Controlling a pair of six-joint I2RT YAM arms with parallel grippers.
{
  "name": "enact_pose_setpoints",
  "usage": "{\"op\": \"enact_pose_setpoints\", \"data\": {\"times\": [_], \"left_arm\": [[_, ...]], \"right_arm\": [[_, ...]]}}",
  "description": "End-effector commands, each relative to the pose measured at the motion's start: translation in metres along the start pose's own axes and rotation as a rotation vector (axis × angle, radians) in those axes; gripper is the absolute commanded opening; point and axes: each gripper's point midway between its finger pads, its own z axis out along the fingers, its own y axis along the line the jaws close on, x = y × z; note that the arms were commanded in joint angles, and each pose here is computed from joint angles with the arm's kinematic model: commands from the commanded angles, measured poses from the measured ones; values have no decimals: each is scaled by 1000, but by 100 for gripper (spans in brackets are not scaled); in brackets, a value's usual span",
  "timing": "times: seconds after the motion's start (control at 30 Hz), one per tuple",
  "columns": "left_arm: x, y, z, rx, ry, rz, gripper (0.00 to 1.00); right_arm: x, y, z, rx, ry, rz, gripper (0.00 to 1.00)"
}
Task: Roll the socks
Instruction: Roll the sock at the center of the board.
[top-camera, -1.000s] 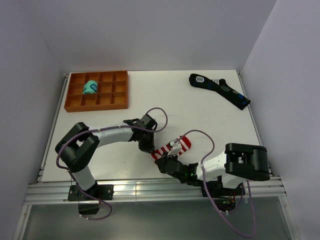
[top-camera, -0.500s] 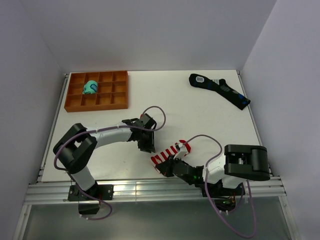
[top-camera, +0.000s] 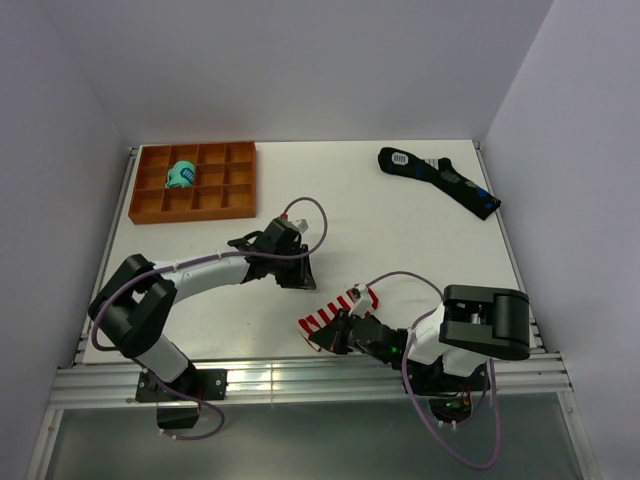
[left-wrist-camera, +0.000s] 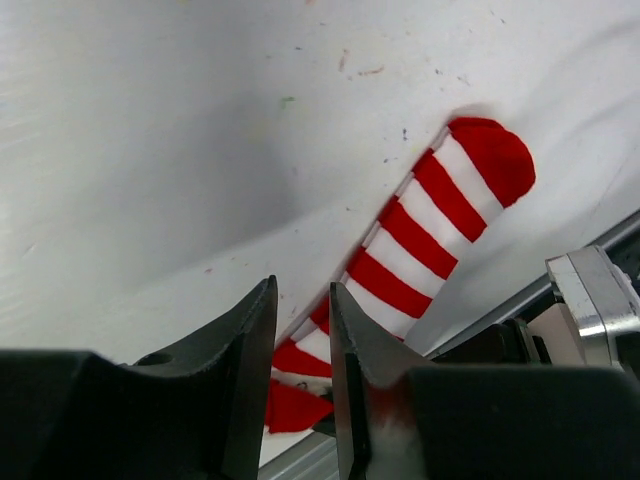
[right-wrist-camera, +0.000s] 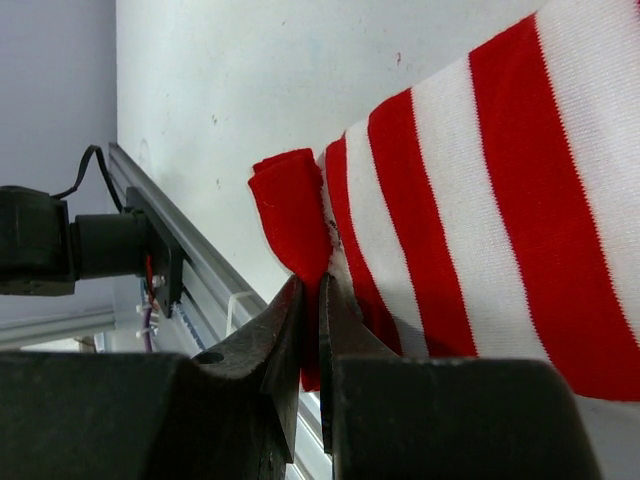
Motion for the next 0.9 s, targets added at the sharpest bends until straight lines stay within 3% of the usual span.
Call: {"op": "enact_pose_setpoints", "data": {"times": [0.0, 0.43, 0.87], "left_arm": [[1, -17, 9, 120, 31, 153, 33], [47, -6, 28, 175, 263, 285, 44], [79, 1, 41, 151, 396, 350, 42]], "right_arm": [[38, -106, -40, 322, 190, -112, 7], [43, -117, -46, 338, 210, -117, 7], [42, -120, -47, 345, 211, -129, 7]]}}
